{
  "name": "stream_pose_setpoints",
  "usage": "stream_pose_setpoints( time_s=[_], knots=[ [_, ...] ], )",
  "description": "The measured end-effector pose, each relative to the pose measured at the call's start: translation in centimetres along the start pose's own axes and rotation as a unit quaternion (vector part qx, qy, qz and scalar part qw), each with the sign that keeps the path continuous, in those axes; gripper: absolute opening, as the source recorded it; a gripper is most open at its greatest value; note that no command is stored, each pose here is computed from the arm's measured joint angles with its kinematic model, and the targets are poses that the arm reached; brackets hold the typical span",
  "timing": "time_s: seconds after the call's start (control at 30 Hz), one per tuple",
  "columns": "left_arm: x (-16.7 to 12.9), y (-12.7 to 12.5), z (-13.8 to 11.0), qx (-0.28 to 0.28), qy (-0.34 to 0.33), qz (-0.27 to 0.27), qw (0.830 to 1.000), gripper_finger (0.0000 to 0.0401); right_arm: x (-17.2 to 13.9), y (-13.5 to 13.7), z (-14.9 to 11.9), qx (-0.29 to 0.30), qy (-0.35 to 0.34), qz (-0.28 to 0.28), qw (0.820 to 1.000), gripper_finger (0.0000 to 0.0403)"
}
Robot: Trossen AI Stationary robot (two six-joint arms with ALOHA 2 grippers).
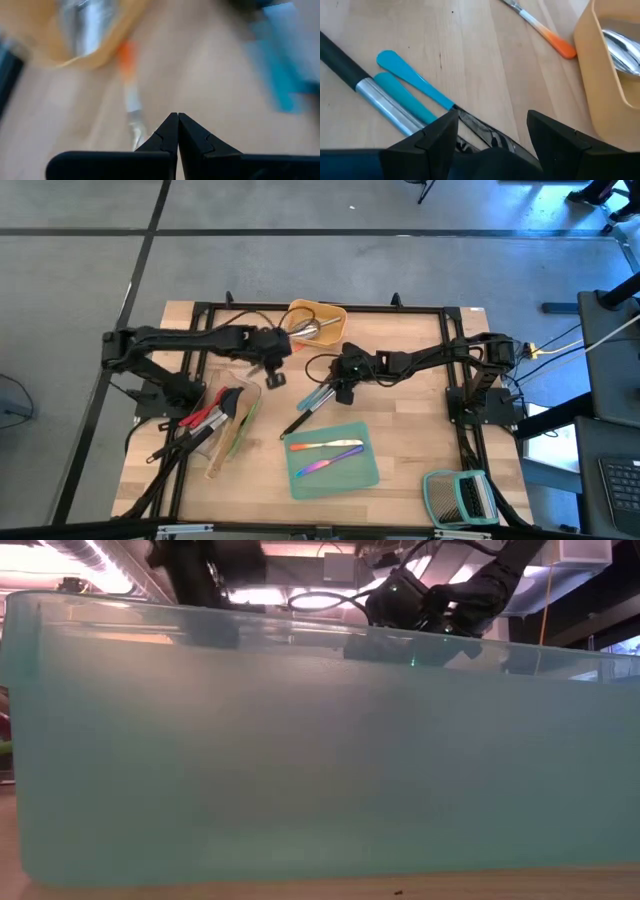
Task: Pick & Place Kitchen Items
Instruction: Adjust the orange table knife on the table
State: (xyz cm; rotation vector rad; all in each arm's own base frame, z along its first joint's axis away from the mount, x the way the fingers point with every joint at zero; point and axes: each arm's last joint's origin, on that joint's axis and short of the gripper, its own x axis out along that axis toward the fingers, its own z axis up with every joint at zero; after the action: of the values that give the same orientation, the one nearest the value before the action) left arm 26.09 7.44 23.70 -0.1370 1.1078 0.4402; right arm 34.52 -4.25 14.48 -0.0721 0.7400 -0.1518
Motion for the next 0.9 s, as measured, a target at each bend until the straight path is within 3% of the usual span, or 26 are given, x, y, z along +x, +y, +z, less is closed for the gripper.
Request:
stream_pose_setpoints(
  time_s=[0.07,0.13,0.27,0.4,0.9],
  knots=[
    [1.7,1.3,0.0,-0.034,0.028,0.053,0.998,0.0003,0.0,0.0,0.0,0.000,-0.002,0.000,1.000,0.0240],
    [3.3,2.5,0.0,-0.055,0.053,0.070,0.995,0.0002,0.0,0.0,0.0,0.000,-0.002,0.000,1.000,0.0240],
    [5.9,4.3,-0.3,-0.092,0.098,0.051,0.990,0.0002,0.0,0.3,0.1,-0.003,-0.002,0.003,1.000,0.0240],
    [7.7,4.7,-0.7,-0.092,0.130,0.022,0.987,0.0002,-0.1,0.7,0.1,-0.009,-0.001,0.008,1.000,0.0240],
    [9.1,5.3,-0.3,-0.092,0.112,0.033,0.989,0.0002,-0.1,1.0,-0.2,-0.010,0.012,0.013,1.000,0.0240]
  ],
)
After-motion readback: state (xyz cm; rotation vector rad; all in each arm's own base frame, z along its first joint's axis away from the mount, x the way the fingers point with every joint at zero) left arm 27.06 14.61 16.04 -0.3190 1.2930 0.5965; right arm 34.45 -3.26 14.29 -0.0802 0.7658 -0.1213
